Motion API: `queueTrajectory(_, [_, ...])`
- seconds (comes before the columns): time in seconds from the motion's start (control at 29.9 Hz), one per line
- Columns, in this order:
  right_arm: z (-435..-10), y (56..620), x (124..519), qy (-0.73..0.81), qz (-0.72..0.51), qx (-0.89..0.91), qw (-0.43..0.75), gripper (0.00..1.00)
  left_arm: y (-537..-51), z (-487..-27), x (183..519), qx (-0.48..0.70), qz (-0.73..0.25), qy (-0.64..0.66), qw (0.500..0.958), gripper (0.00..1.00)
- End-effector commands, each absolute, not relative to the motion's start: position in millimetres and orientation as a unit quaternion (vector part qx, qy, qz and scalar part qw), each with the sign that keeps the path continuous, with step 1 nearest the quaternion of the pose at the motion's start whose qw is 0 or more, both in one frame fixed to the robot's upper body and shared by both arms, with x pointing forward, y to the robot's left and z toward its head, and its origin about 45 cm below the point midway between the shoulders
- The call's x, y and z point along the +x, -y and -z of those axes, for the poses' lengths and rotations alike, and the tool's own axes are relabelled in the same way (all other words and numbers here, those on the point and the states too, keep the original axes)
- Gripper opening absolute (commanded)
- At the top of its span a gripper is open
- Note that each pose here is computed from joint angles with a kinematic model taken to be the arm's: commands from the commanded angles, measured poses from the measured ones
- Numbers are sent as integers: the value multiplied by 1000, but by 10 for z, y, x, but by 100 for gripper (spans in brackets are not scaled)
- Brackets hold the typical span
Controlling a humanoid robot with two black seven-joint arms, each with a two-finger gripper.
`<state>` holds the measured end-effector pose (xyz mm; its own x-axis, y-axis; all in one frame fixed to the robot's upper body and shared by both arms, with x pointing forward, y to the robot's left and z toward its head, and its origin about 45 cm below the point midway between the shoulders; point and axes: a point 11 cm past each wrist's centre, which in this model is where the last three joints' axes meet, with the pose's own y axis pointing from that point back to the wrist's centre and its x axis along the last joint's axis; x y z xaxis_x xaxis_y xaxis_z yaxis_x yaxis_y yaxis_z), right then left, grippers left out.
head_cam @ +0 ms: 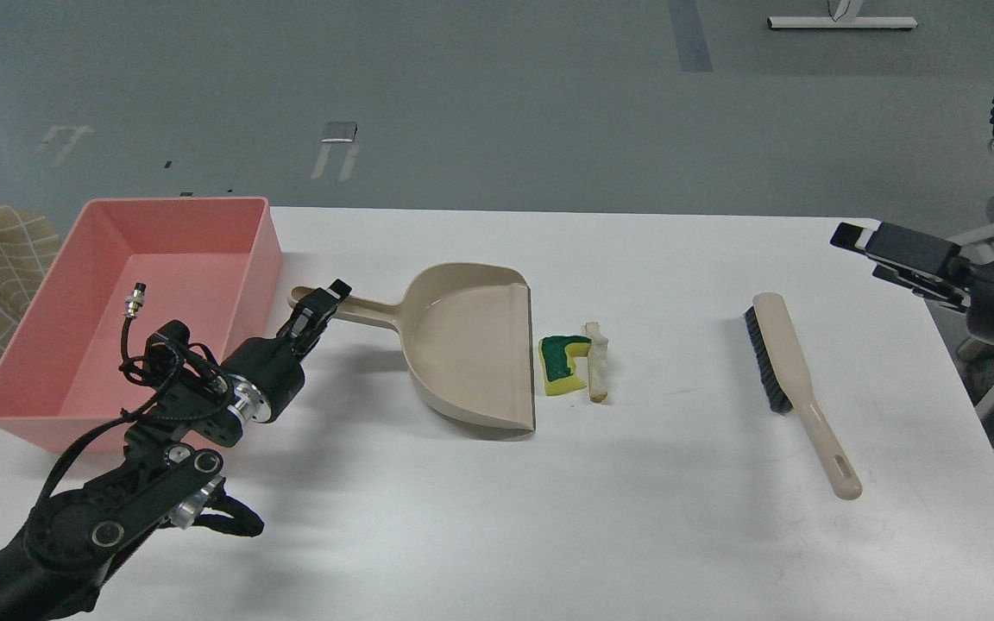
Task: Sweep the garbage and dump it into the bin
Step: 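Move the right gripper down to the wooden brush handle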
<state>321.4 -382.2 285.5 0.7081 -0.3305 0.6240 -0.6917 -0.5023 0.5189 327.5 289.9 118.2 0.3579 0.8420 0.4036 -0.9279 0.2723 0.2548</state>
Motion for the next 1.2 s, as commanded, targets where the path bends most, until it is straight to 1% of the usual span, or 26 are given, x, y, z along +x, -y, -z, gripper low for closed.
queueTrajectory(0.0, [-2876, 3957, 2959, 271, -220, 831, 433, 100, -2892, -1188, 3279, 226, -559, 94, 792, 0])
queueTrajectory(0.1, [-2753, 4124, 2787, 240, -216, 817, 478, 100, -2873, -1184, 3279, 225, -558, 94, 793, 0])
queueTrajectory(0.33, [-2455, 4229, 2550, 201, -198, 808, 518, 100, -2848, -1238, 3335, 218, -560, 96, 794, 0])
queueTrajectory(0.6, [-2285, 4130, 2541, 194, -184, 815, 514, 100, -2837, -1223, 3319, 216, -559, 93, 795, 0])
queueTrajectory(0.8, [-2105, 3937, 2589, 184, -179, 821, 510, 97, -2762, -1235, 3333, 207, -558, 91, 799, 0])
queueTrajectory(0.87, [-2058, 3920, 2582, 182, -175, 819, 515, 91, -2754, -1242, 3333, 206, -557, 92, 799, 0])
queueTrajectory(0.94, [-2014, 3918, 2551, 180, -169, 820, 517, 74, -2731, -1249, 3328, 204, -554, 92, 802, 0])
queueTrajectory(1.07, [-1978, 3941, 2519, 179, -163, 819, 521, 68, -2717, -1267, 3328, 202, -553, 93, 803, 0])
queueTrajectory(1.14, [-1945, 3991, 2501, 181, -156, 814, 530, 61, -2713, -1271, 3328, 201, -553, 93, 803, 0])
queueTrajectory(1.17, [-1943, 4009, 2506, 183, -155, 812, 532, 61, -2713, -1271, 3328, 201, -553, 93, 803, 0])
